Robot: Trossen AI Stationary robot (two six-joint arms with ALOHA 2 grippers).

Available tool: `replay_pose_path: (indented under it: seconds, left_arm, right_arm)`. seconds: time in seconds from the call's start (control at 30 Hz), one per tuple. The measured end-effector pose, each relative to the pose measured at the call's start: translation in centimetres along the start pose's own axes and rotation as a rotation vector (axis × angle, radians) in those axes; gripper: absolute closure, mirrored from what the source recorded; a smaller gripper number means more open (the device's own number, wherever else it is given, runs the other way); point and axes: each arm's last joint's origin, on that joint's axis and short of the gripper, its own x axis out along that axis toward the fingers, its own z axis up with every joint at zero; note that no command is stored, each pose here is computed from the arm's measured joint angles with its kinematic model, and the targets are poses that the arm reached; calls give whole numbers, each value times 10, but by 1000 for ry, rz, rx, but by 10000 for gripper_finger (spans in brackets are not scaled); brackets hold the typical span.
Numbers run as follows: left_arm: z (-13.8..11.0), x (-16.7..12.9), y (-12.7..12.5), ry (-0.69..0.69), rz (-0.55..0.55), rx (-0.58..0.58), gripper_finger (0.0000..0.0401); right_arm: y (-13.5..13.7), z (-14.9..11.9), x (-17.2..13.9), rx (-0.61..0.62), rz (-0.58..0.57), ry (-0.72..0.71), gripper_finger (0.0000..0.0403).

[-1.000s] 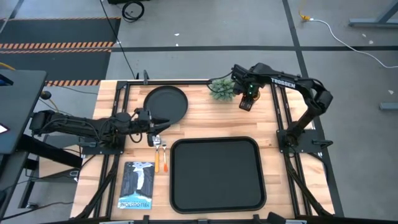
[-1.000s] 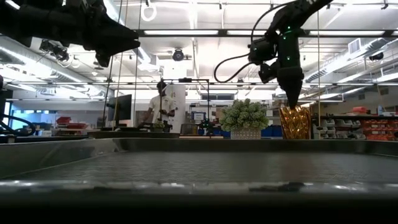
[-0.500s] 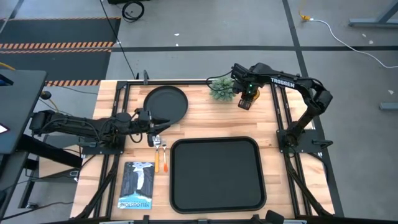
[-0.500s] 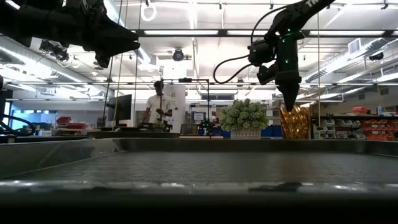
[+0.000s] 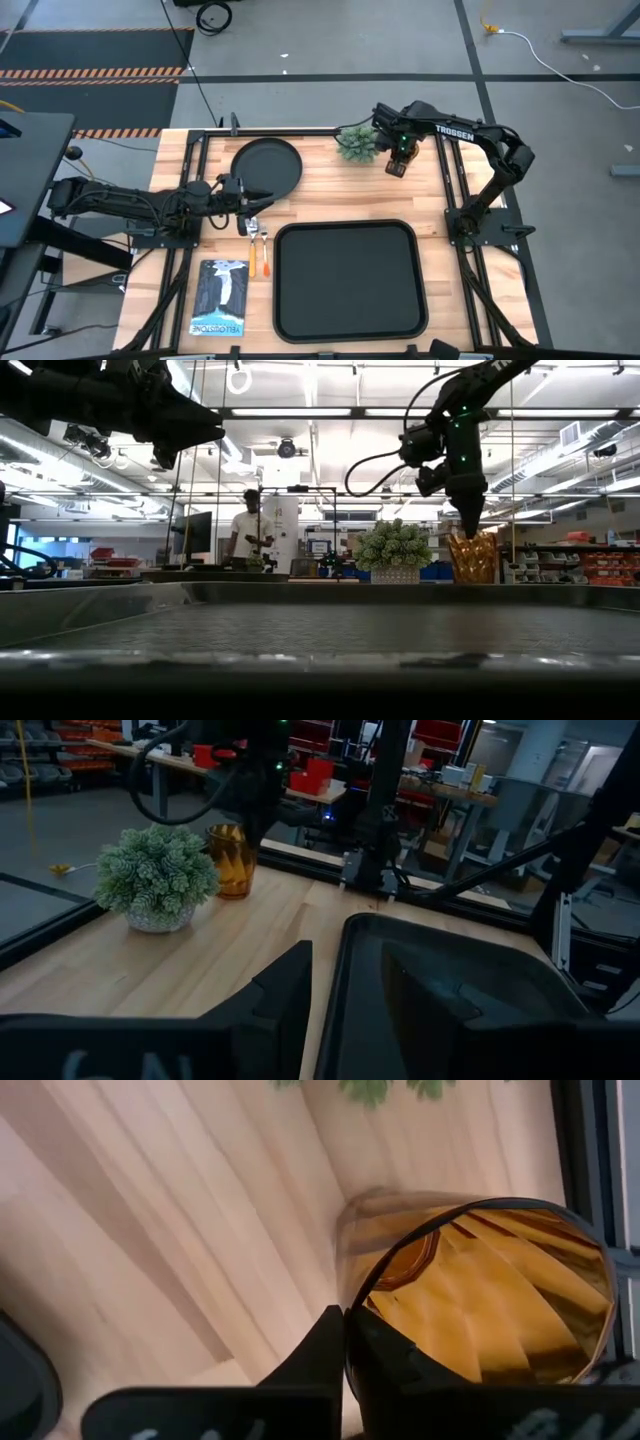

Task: Pick and place plate/cup/fork/spoon on tray
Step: Put the brown glass on the top right of the black serving tray

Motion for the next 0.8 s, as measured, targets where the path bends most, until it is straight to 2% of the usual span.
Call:
replay_pose_path:
  seconds: [0.33, 0.63, 0.8]
  left_arm:
    - [0, 0, 0, 0, 0, 0, 271]
    - [0, 0, 0, 5, 1, -28, 271]
    - [0, 0, 0, 5, 1, -33, 271]
  right_arm:
    - [23, 5, -23, -15, 5, 10, 390]
    - [78, 1, -40, -119, 77, -38, 390]
    - [109, -11, -56, -124, 90, -93, 391]
